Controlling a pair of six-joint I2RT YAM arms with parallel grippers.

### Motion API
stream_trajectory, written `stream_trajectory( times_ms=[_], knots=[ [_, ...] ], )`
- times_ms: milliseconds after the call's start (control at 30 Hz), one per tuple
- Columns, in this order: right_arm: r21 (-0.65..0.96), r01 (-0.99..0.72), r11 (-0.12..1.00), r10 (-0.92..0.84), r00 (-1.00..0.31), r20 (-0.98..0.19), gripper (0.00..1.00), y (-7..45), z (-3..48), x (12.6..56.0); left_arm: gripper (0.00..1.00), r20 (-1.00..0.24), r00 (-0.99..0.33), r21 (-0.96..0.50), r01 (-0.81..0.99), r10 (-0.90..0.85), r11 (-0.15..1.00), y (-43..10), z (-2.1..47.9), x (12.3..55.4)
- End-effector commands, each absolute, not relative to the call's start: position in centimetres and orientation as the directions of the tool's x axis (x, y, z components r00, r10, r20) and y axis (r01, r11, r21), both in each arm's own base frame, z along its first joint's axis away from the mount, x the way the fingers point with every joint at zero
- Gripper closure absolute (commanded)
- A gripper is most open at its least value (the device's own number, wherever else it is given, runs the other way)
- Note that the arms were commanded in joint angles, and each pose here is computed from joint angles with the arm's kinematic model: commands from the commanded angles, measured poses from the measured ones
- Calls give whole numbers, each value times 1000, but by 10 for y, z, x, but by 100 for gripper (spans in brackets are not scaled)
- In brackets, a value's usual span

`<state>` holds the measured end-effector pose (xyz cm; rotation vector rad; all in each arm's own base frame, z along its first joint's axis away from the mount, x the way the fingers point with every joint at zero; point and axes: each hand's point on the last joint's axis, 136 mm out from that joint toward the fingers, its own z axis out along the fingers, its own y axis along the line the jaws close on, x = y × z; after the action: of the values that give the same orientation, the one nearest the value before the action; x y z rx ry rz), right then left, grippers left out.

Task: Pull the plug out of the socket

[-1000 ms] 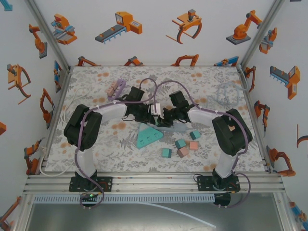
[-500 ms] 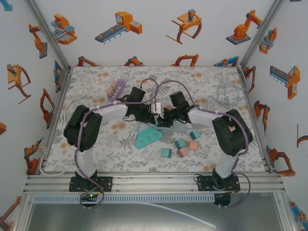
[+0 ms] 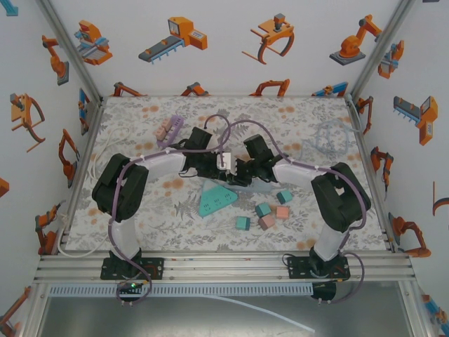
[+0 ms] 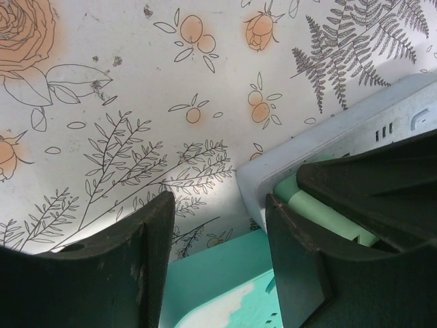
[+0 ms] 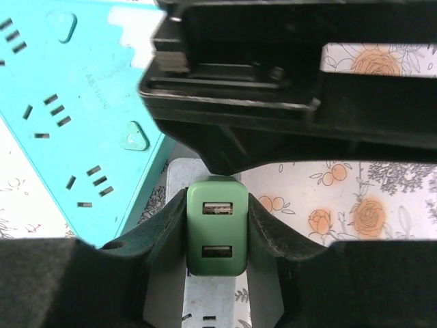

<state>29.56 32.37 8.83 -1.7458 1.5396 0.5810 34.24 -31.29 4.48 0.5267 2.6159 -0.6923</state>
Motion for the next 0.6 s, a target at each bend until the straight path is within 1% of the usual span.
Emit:
stream_trajectory(
  times_ms=[0,133,167,233,267,333,500,567],
  knots=[
    [-371,-928,-24,-543,324,-775,100,338,150,302,48,-171,-903,-83,411,393,908,-234,-53,295],
    [-341,-940,24,-523,279,-806,100,344,164,309,48,-176,-903,-87,410,391,908,-234,-51,296],
    [-345,-939,17,-540,281,-793,100,344,159,309,47,-178,-903,-87,411,392,907,-235,-50,296],
    [-381,-924,-36,-626,318,-712,100,342,138,308,47,-183,-902,-88,411,390,908,-235,-49,298],
    [-379,-924,-57,-649,322,-689,100,342,133,305,48,-183,-903,-88,410,390,908,-235,-49,298],
    [-364,-929,-66,-629,322,-708,100,346,139,298,48,-180,-903,-87,410,390,908,-235,-50,297],
    [-349,-937,23,-558,278,-782,100,351,172,306,48,-175,-902,-87,413,394,906,-234,-52,296],
    [-373,-927,20,-606,286,-743,100,348,166,311,48,-177,-902,-90,413,394,906,-235,-51,296]
  ],
)
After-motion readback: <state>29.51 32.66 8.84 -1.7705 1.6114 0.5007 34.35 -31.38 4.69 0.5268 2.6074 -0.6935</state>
